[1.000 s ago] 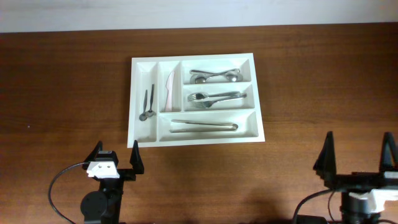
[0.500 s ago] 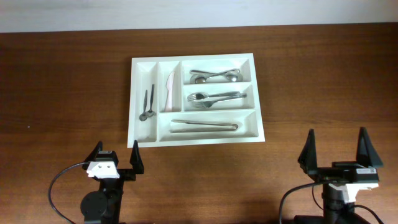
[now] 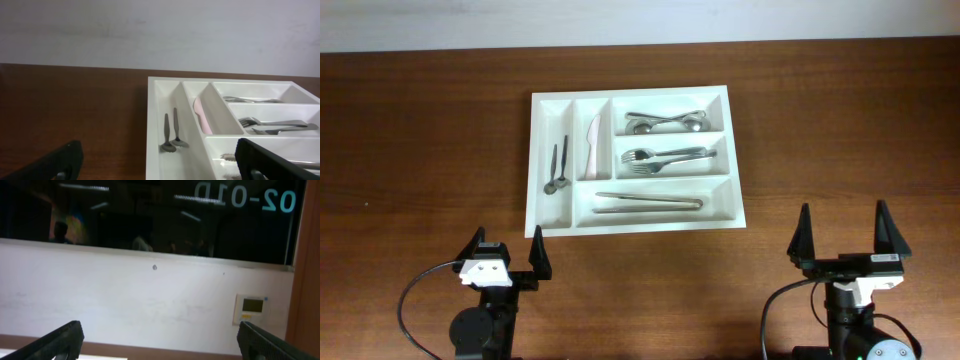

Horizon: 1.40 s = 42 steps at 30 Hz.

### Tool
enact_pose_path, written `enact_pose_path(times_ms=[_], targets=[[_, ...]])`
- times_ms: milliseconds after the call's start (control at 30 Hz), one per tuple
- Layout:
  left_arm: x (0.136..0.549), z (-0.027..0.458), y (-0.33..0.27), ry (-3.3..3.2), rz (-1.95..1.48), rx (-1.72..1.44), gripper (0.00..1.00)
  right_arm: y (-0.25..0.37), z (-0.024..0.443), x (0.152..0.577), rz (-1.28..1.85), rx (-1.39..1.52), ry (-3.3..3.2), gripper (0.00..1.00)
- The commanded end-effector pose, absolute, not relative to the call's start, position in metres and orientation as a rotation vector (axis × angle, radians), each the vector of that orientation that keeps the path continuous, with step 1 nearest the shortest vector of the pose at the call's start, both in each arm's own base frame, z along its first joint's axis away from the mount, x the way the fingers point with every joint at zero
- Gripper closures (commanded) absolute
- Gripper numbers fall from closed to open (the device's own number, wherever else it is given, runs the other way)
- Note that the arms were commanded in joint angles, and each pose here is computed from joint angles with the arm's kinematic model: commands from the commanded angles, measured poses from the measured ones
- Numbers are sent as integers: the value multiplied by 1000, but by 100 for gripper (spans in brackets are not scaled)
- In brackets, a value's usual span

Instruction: Pack container

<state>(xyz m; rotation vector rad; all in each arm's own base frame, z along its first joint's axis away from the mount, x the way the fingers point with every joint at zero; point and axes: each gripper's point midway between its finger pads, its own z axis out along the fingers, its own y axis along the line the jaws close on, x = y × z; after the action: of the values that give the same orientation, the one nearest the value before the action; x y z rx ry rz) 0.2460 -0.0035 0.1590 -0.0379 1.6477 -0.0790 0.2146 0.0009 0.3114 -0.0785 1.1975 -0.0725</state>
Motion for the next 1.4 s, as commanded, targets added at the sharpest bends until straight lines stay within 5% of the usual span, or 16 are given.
enact_pose_path(times_ms=[0,867,1367], targets=[[246,158,-4,1646,-65,-21,1,6,308,215,-49,-92,1172,1],[246,158,-4,1646,-65,-21,1,5,279,223,-51,-92,1129,1],[246,157,-4,1646,-66,-21,1,4,208,244,-30,-90,1435,1]])
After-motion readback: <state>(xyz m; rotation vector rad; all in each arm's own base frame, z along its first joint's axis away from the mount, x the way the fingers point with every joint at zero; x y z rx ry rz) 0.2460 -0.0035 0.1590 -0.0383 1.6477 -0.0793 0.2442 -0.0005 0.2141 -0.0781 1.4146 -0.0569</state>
